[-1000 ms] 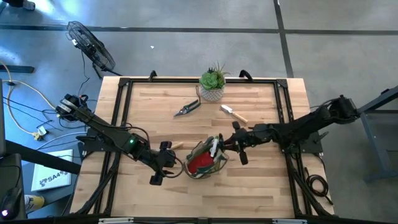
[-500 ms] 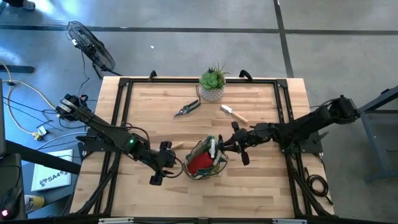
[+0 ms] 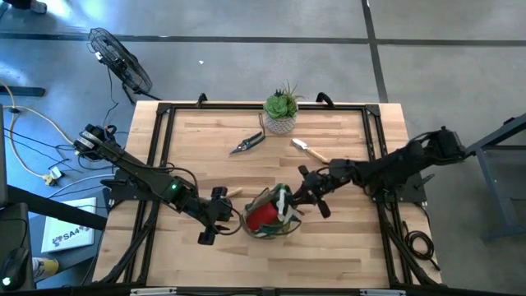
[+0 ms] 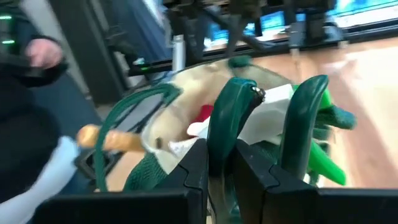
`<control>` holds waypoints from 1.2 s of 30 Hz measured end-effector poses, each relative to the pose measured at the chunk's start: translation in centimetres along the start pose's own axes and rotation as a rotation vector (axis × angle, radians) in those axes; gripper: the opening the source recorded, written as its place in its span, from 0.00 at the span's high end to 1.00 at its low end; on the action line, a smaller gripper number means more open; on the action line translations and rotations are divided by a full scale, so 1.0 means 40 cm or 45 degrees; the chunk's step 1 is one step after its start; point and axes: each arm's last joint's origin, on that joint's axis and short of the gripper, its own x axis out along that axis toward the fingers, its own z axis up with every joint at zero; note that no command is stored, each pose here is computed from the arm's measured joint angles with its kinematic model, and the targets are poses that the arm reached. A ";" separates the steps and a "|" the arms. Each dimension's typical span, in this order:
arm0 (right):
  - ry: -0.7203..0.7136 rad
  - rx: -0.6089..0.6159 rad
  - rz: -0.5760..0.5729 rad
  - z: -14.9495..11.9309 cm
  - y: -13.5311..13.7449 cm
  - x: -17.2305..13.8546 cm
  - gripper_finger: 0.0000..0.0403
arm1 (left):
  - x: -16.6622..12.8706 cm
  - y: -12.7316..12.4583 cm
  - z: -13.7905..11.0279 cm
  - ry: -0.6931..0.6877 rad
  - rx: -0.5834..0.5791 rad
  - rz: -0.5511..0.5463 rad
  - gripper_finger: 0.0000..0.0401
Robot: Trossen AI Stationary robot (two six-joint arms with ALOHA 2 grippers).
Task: Pick & Place Garden tools in Gardening bag
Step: Put the bottom green shear scissors into the green gardening bag
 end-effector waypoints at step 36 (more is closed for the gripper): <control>0.039 0.164 -0.191 -0.025 0.012 0.010 0.85 | 0.000 0.000 -0.002 0.009 0.001 -0.005 0.49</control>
